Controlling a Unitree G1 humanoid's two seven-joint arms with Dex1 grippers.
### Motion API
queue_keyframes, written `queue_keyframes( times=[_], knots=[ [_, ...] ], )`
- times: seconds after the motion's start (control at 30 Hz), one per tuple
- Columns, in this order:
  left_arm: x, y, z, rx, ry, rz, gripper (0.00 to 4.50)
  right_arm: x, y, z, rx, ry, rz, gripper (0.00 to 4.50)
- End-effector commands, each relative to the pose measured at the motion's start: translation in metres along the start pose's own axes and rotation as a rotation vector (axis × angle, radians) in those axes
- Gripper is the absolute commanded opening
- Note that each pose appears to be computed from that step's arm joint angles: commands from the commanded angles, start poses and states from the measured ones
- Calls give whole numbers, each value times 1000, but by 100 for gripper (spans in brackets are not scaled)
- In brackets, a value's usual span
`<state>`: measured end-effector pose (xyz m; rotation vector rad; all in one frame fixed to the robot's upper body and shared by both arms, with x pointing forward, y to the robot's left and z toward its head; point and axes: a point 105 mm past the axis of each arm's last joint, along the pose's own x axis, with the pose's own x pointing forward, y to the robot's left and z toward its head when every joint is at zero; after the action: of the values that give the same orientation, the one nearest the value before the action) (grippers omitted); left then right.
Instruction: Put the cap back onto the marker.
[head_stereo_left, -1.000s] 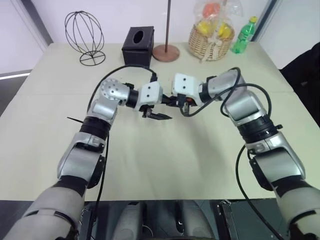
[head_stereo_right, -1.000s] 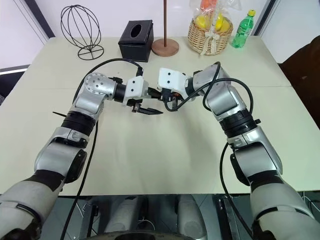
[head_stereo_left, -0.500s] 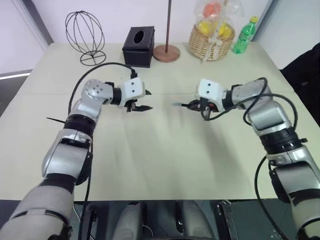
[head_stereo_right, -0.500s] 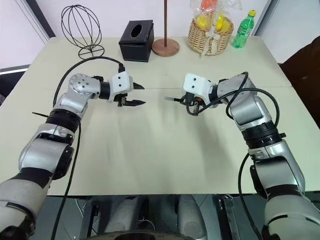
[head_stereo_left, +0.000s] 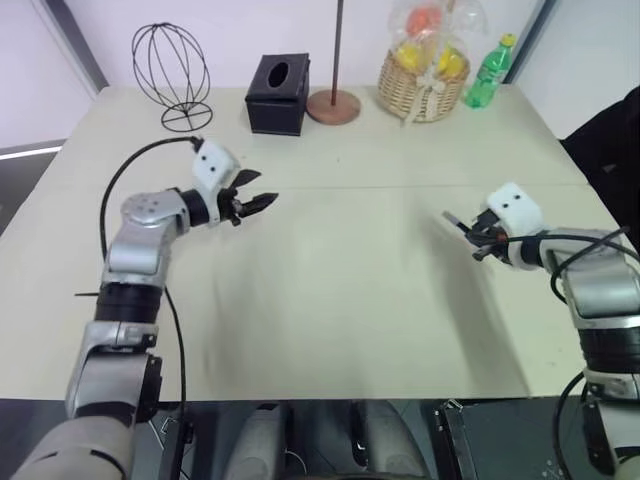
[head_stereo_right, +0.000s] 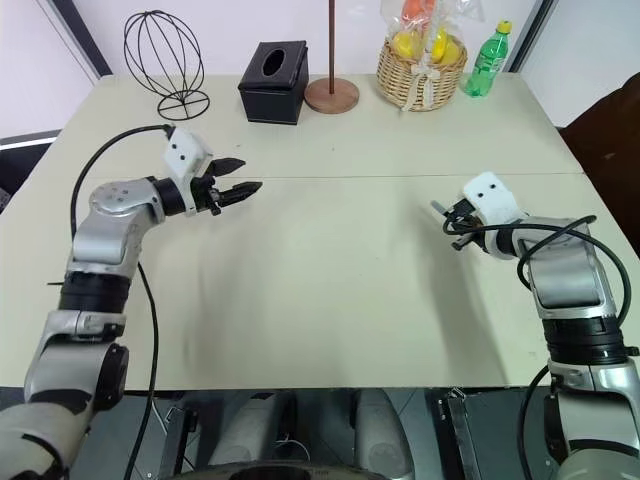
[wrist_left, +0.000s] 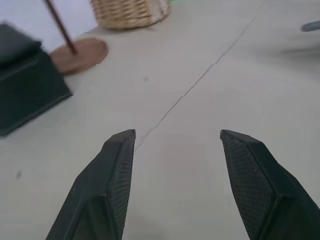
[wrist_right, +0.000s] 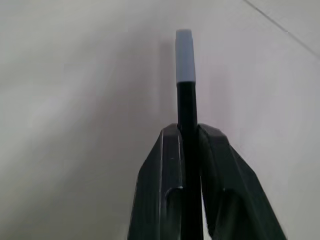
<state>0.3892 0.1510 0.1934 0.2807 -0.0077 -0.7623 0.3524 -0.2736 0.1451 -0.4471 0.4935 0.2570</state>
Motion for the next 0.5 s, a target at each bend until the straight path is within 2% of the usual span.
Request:
queue_keyframes(
  times=[0.03, 0.17, 0.37, 0.5],
  knots=[
    [-8, -9, 13, -36, -42, 46, 288, -5, -4, -3, 46, -28, -45, 228],
    [-14, -7, 5, -68, -18, 106, 288, -2, -1, -10, 78, -25, -56, 447],
    [-32, 14, -3, -61, 10, 205, 288, -12, -18, 0, 112, -91, -103, 449],
    [-48, 24, -9, -68, 22, 258, 288, -23, -29, -7, 85, -68, -114, 449]
  ],
)
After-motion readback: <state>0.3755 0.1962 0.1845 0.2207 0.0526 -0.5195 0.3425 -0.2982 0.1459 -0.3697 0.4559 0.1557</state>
